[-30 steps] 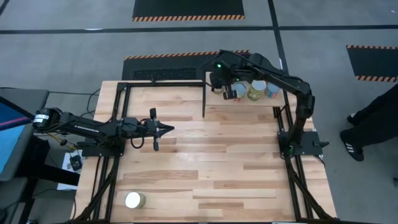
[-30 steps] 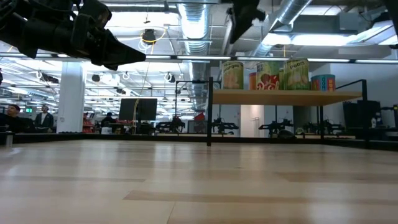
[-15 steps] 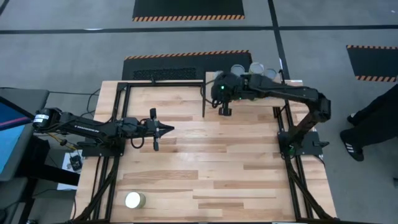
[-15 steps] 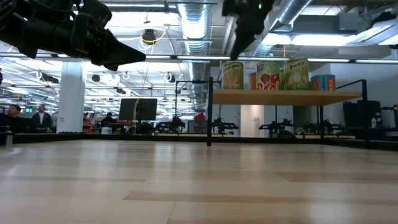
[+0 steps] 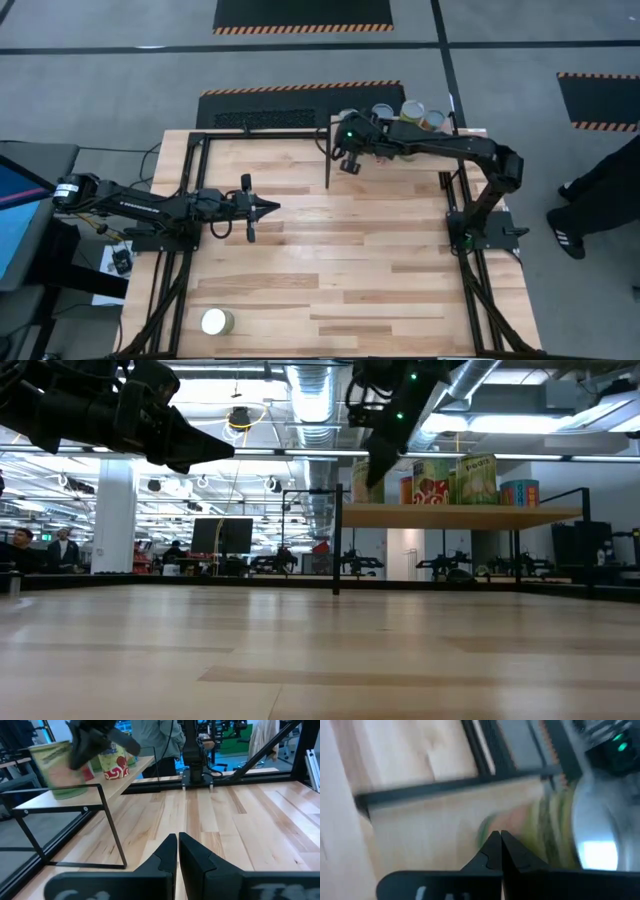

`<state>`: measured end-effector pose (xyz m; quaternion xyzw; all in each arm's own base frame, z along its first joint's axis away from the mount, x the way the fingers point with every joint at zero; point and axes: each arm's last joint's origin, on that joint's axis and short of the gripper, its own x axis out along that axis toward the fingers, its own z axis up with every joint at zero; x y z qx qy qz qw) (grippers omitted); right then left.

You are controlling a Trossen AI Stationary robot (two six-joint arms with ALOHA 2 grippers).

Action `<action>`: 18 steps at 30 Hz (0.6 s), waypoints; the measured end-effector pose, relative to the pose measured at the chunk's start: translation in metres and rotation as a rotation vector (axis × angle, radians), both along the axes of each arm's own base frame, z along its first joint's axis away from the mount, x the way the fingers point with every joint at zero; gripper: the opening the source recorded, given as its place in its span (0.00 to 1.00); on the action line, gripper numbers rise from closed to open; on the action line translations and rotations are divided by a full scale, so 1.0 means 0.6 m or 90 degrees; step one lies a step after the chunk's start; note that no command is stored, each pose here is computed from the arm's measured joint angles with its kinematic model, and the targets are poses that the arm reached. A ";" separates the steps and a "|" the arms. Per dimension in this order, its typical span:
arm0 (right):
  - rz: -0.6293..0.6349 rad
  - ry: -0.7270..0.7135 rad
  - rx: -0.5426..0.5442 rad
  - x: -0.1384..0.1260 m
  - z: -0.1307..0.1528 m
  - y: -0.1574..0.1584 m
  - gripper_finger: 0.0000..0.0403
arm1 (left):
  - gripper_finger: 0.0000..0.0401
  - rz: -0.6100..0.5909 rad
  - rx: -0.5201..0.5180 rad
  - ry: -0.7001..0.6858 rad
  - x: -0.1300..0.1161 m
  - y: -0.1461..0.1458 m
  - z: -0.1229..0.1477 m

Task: Pick and place cans onto a shelf
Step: Put the top large canned oranges on the shelf

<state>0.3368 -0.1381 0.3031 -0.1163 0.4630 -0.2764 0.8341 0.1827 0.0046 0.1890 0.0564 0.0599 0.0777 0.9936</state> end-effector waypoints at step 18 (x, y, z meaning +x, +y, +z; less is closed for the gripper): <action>-0.068 0.032 -0.056 -0.003 -0.009 -0.018 0.02 | 0.02 0.001 -0.001 0.001 0.000 0.000 0.000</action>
